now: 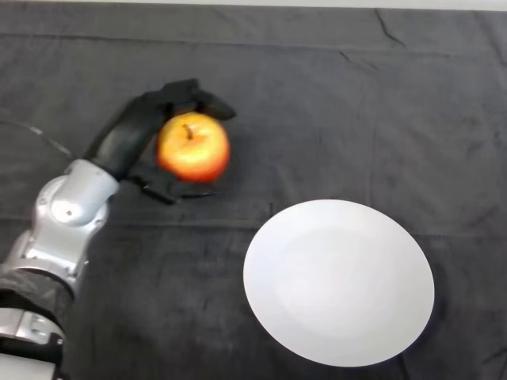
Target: Move the apple to the plate
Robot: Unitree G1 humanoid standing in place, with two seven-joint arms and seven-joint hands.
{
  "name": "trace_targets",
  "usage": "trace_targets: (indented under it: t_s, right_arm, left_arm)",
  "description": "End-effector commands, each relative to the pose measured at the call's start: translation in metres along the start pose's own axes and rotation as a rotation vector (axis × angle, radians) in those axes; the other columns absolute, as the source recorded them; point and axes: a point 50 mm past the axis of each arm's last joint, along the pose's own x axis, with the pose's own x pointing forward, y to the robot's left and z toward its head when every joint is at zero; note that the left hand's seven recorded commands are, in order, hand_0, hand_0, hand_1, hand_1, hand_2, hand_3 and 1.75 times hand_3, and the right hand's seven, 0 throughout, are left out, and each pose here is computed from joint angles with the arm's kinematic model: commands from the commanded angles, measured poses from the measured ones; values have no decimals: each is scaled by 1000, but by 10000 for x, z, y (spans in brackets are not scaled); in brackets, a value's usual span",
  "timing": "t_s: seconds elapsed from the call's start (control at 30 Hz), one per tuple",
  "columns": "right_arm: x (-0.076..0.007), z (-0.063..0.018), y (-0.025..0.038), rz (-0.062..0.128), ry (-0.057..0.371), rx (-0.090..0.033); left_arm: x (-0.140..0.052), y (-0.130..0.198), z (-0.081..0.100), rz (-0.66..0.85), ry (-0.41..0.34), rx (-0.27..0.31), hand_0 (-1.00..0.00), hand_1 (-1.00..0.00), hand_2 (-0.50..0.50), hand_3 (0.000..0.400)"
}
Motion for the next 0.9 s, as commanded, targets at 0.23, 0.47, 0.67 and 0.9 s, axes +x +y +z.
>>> trace_targets:
  t_s: [0.23, 0.47, 0.67, 0.9]
  right_arm:
    - [-29, -143, 56, 18, 40, 2]
    - [-30, -144, 57, 18, 40, 3]
    - [-32, -144, 57, 18, 40, 4]
    - [-33, -144, 57, 18, 40, 4]
  left_arm:
    - [82, -303, 225, -53, -80, 13, -1000, -1000, 0, 400]
    - [110, -557, 364, -108, -117, -11, -1000, -1000, 0, 400]
    - [101, -740, 440, -158, -133, -40, -1000, -1000, 0, 400]
    - [66, -912, 462, -217, -128, -77, -1000, -1000, 0, 400]
